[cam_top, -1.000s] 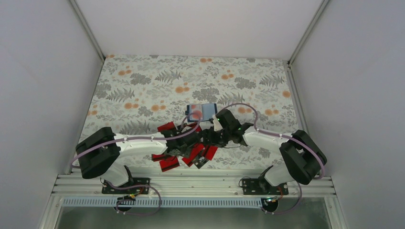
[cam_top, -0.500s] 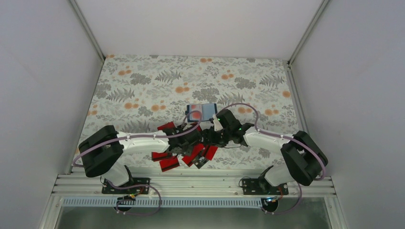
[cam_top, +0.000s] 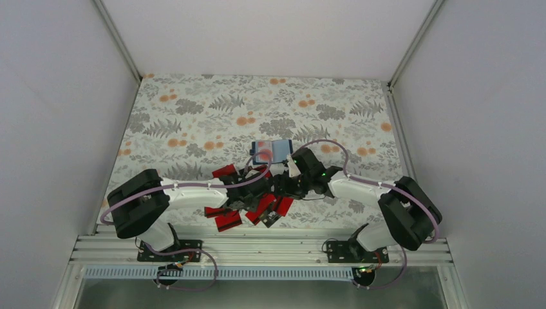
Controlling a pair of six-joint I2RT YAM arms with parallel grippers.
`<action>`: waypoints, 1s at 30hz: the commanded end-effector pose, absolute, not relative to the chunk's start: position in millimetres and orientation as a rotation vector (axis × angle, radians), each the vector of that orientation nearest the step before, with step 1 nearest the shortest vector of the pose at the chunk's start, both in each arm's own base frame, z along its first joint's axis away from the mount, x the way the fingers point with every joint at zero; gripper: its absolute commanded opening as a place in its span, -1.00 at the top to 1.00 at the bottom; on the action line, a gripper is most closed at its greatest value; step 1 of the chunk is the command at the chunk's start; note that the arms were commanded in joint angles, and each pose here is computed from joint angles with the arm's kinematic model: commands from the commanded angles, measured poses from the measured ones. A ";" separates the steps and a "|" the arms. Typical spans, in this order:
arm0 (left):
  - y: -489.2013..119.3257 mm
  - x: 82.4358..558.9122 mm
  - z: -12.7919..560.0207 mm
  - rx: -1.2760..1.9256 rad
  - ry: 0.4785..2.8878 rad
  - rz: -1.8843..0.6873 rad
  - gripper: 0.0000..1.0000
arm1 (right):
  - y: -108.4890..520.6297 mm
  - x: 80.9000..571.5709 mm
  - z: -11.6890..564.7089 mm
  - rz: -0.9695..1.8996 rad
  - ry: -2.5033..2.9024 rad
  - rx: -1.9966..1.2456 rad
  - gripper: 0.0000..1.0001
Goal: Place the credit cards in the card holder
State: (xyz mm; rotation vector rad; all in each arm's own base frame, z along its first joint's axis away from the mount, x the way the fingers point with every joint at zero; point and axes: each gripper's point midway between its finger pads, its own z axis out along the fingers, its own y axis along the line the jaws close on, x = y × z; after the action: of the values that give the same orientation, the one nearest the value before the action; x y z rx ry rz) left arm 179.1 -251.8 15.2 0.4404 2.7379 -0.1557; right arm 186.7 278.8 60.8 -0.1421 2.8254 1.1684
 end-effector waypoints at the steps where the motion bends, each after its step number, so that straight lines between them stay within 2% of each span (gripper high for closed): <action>1: -242.8 171.8 -3.4 0.447 2.784 -0.118 0.95 | 280.6 183.7 56.9 1.181 2.831 -0.136 -0.49; 30: -233.8 162.2 -15.3 0.438 2.813 -0.126 0.95 | 290.8 171.9 25.8 1.247 2.959 -0.029 -0.44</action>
State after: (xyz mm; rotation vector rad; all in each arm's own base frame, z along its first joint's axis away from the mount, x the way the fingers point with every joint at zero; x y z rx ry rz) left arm 183.4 -258.9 14.5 0.4191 2.6977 -0.2193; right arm 183.0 289.9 36.6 -0.0534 2.8907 1.2498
